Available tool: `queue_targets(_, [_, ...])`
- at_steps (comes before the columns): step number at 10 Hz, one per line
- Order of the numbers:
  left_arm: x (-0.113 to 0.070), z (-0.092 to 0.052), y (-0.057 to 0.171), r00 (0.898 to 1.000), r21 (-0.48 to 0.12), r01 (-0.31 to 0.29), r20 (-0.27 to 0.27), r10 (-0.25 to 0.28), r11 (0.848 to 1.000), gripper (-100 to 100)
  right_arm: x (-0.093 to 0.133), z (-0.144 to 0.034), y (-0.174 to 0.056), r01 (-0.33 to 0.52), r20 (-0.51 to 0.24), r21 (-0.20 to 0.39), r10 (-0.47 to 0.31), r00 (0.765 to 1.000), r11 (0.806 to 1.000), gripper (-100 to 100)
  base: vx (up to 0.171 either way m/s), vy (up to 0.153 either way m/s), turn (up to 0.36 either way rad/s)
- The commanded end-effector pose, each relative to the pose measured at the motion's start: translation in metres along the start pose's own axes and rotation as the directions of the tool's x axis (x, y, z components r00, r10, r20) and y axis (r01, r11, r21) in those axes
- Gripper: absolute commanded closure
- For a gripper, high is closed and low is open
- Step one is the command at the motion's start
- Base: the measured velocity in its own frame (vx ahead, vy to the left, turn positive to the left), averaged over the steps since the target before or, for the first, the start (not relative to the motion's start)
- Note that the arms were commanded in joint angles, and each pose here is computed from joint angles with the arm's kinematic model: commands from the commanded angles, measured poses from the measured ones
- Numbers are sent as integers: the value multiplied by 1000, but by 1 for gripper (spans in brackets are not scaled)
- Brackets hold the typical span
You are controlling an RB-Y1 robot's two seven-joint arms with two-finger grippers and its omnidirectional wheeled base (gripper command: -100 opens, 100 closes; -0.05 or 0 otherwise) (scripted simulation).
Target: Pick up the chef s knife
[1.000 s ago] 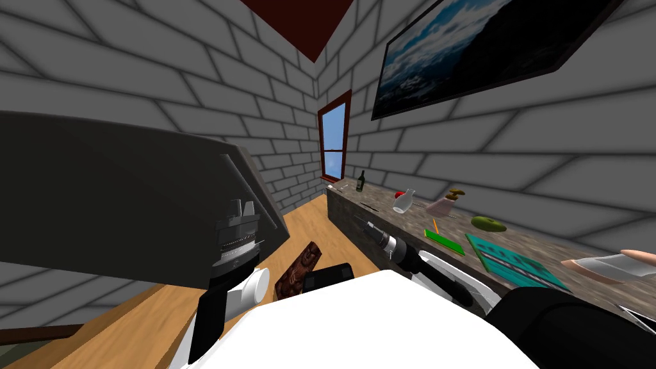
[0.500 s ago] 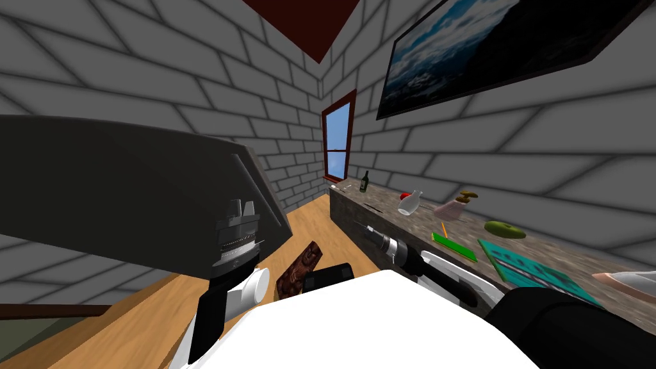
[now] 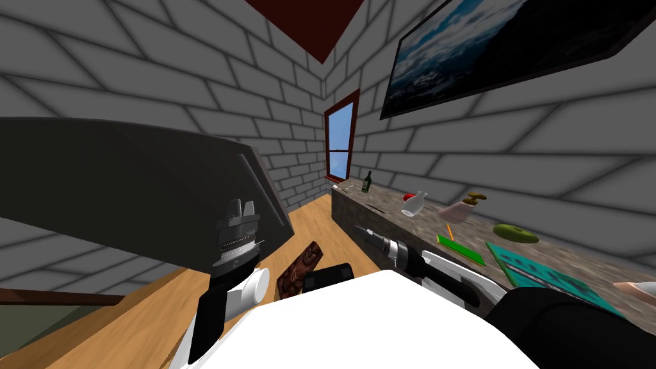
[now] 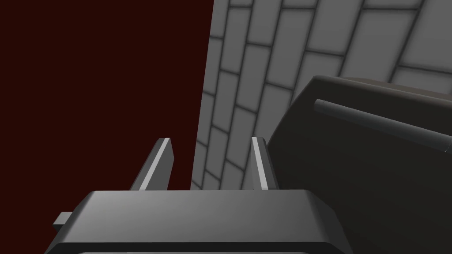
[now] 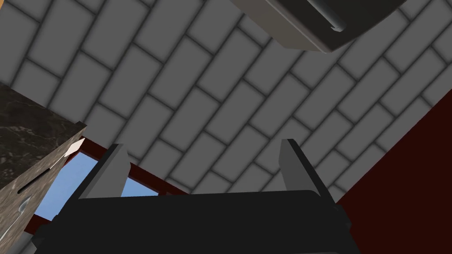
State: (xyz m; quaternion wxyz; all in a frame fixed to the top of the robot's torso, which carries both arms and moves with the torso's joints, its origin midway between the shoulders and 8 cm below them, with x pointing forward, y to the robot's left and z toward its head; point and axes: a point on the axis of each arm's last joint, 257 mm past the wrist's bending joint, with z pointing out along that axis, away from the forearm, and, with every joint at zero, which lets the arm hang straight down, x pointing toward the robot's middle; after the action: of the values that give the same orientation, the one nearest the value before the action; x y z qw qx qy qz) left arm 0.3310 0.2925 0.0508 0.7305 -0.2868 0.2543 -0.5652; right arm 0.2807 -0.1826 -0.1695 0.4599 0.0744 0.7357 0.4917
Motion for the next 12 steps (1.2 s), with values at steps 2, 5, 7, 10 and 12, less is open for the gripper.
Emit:
queue_targets(2, [0,0,0,1000,0,0,0,0,1000,0,18,-11,-18,4,-81,54,0,997,999,-100,20,7,110])
queue_targets(5, [0,0,0,1000,0,0,0,0,1000,0,32,-23,-33,31,-168,96,-15,986,995,-100,18,18,65])
queue_targets(7, [0,0,0,1000,0,0,0,0,1000,0,36,-27,-36,57,-210,102,-35,977,993,-100,12,13,46])
queue_targets(10, [0,0,0,1000,0,0,0,0,1000,0,47,-41,-51,87,-288,140,-43,957,986,-100,20,3,73])
queue_targets(12, [0,0,0,1000,0,0,0,0,1000,0,56,-55,-66,114,-353,177,-45,935,977,-100,28,3,94])
